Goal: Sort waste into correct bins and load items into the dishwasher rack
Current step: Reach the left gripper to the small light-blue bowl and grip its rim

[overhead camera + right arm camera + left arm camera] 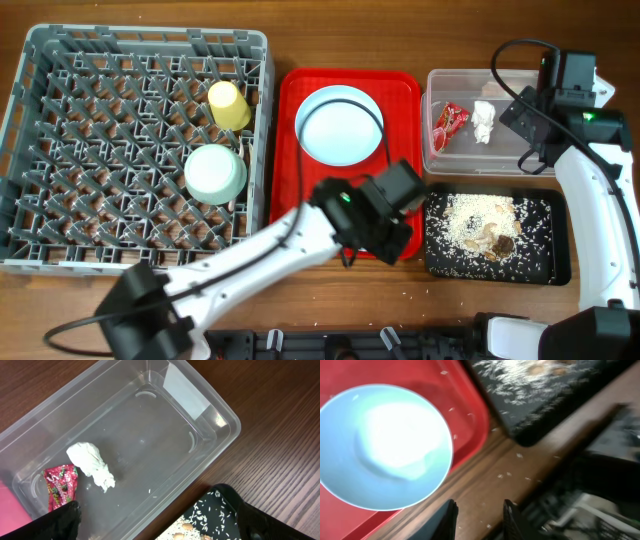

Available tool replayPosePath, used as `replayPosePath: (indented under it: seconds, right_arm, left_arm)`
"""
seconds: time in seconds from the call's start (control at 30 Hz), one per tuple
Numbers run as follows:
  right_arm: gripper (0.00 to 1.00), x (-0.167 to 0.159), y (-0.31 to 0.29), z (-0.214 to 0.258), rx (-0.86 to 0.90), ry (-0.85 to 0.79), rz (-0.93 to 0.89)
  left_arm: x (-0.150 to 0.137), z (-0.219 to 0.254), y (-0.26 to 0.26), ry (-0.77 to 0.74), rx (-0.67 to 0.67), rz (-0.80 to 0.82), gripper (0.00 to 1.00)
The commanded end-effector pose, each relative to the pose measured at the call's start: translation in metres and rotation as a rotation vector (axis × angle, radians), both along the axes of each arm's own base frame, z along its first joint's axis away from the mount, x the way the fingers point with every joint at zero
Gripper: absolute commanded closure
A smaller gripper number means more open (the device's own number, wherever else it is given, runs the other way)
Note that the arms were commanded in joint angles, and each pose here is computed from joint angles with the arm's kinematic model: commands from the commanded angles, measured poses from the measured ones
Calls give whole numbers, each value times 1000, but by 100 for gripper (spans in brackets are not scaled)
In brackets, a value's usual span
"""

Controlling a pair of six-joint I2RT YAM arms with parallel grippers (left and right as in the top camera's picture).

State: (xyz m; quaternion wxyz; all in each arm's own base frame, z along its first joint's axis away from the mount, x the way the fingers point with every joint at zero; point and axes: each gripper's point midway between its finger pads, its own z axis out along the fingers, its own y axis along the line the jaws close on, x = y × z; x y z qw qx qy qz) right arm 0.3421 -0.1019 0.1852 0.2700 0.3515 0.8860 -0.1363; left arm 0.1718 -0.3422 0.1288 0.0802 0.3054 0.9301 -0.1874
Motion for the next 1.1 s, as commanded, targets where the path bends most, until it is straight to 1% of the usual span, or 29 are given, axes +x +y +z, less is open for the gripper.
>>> replayPosePath:
  seconds: [0.0,0.2,0.27,0.37,0.7,0.77,0.8,0.87,1.0,1.07]
  right_arm:
    - [0,-1,-2,10,-20,-24,-4]
    - [0,-1,-2,10,-20,-23,-3]
    - [0,-1,-2,10,-20,-24,-4]
    - [0,-1,-2,10,-20,-23,-3]
    - [0,-1,-2,10,-20,-24,-4]
    - [0,-1,-2,10,-20,-24,-4]
    - [0,-1,-2,10,-20,-24,-3]
    - [0,-1,-2,10,-20,-24,-4]
    - [0,-1,-2,10,-20,-24,-3]
    - [0,-1,-2,10,-20,-24,-3]
  left_arm:
    - [29,-17,9,-201,156,170,70]
    - [31,-64,-5,-168,210,176,69]
    - [31,-72,-8,-154,212,197,69]
    - [27,-79,-12,-125,208,186,70]
    - [21,-80,-16,-111,201,169,69]
    - [21,-79,-16,-113,196,169,71]
    - [21,-77,-16,-115,191,170,73]
    - [22,-69,-17,-122,173,172,75]
    - [24,-38,-22,-152,93,179,75]
    - [20,-27,-25,-143,58,172,75]
